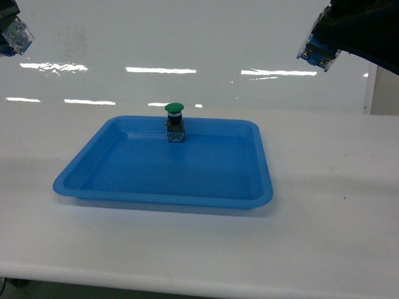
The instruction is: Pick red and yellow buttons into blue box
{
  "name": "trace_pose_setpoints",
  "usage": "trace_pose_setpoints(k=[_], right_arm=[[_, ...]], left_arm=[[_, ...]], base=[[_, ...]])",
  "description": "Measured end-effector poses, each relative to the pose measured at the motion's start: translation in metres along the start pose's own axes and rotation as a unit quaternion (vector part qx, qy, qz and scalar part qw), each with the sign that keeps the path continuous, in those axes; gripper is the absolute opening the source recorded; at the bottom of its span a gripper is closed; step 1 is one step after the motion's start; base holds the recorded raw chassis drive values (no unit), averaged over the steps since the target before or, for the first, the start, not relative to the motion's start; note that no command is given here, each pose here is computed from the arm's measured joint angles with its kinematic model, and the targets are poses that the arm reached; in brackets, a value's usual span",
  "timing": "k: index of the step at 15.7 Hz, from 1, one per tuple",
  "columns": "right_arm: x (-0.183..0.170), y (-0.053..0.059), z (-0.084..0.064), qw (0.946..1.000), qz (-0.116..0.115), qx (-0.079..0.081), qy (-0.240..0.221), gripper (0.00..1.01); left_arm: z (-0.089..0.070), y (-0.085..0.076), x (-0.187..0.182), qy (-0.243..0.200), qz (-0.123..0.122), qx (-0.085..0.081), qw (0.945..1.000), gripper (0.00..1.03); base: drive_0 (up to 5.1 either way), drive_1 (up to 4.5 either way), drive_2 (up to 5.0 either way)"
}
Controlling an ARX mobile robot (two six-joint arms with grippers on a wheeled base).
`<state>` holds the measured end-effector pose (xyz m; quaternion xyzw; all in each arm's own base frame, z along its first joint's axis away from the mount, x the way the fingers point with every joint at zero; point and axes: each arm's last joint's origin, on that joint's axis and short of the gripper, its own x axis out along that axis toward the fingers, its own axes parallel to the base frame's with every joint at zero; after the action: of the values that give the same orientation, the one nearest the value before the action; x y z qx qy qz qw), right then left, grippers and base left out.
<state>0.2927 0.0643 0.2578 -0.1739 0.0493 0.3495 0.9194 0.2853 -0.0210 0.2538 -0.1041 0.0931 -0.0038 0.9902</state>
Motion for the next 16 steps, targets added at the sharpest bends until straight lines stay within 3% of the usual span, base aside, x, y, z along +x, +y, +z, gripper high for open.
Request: trace_pose_setpoints(k=[8,16], right_arm=[[0.0000,0.0000,0.0001,1.0000,0.000,0.000,0.000,0.37],[-0.0004,-0.0014,-0.0014,1.0000,-0.003,0.002,0.003,0.37]], left_arm=[[0.0013,-0.0001,-0.0124,-0.001,-0.002,-0.004,1.0000,0.24],[0.0002,-0.0011,-0.0121,0.003,-0.004,-0.003,1.0000,0.24]], base=[[0.0,0.00,0.0],[0.0,-4.16,4.1]])
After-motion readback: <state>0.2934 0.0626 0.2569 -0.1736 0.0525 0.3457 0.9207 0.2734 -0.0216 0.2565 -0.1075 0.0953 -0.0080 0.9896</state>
